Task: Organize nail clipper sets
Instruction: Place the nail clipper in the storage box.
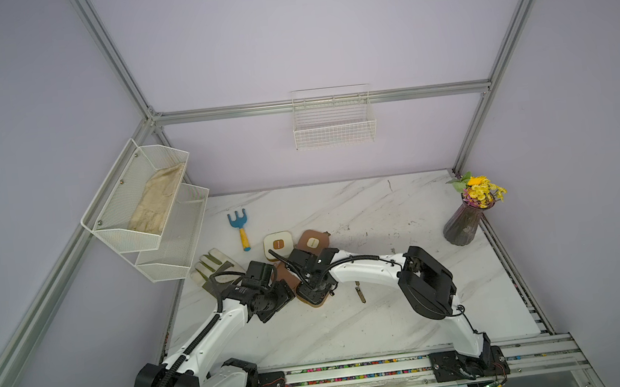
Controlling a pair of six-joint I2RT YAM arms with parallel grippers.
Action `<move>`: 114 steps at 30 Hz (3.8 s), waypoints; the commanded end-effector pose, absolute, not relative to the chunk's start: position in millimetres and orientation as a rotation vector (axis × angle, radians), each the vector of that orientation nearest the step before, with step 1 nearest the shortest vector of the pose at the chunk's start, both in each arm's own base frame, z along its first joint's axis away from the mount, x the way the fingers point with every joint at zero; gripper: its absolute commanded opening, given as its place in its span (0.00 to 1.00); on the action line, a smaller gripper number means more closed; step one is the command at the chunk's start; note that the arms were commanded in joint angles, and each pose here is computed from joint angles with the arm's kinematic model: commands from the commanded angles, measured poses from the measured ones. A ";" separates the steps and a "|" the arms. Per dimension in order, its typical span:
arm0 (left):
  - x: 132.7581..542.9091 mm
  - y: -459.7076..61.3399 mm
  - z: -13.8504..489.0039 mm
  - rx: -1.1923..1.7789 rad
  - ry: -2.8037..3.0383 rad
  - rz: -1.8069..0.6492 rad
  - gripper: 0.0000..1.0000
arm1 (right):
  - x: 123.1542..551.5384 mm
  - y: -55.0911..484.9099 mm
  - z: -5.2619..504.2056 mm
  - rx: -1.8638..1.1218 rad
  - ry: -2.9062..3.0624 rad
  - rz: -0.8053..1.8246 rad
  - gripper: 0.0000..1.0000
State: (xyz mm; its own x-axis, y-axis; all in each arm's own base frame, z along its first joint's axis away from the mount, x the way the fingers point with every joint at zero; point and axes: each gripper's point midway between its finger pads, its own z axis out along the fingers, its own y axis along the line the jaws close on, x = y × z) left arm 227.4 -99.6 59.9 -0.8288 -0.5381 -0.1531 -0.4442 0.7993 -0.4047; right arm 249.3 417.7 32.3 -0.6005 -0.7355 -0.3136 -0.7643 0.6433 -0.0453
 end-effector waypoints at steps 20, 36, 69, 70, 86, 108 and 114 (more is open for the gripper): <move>227.7 -104.2 48.8 -0.799 2.739 -0.559 0.80 | 246.9 396.7 5.4 -1.150 2.650 0.013 0.29; 233.8 -111.5 55.3 -0.775 2.744 -0.594 0.80 | 246.2 416.5 77.2 -1.086 2.575 0.219 0.44; 235.0 -120.4 35.2 -0.753 2.801 -0.537 0.78 | 231.0 380.7 33.5 -1.226 2.700 0.207 0.24; 235.2 -120.7 35.0 -0.753 2.802 -0.538 0.78 | 230.3 380.9 32.8 -1.230 2.702 0.209 0.24; 229.8 -120.3 24.8 -0.762 2.820 -0.536 0.78 | 225.1 383.3 11.4 -1.225 2.741 0.238 0.21; 215.1 -117.4 6.6 -0.773 2.863 -0.523 0.77 | 222.8 381.6 14.1 -1.180 2.732 0.231 0.19; 213.9 -116.2 6.7 -0.770 2.866 -0.513 0.77 | 233.9 395.1 55.9 -1.140 2.648 0.291 0.20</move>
State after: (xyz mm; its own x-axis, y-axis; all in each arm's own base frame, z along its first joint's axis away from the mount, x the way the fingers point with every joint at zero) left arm 246.5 -128.1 35.9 -0.8524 -0.5100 -0.1154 -0.4116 0.7906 -0.4534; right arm 238.4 393.0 37.4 -0.6675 -0.6876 -0.2857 -0.7318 0.6768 0.0807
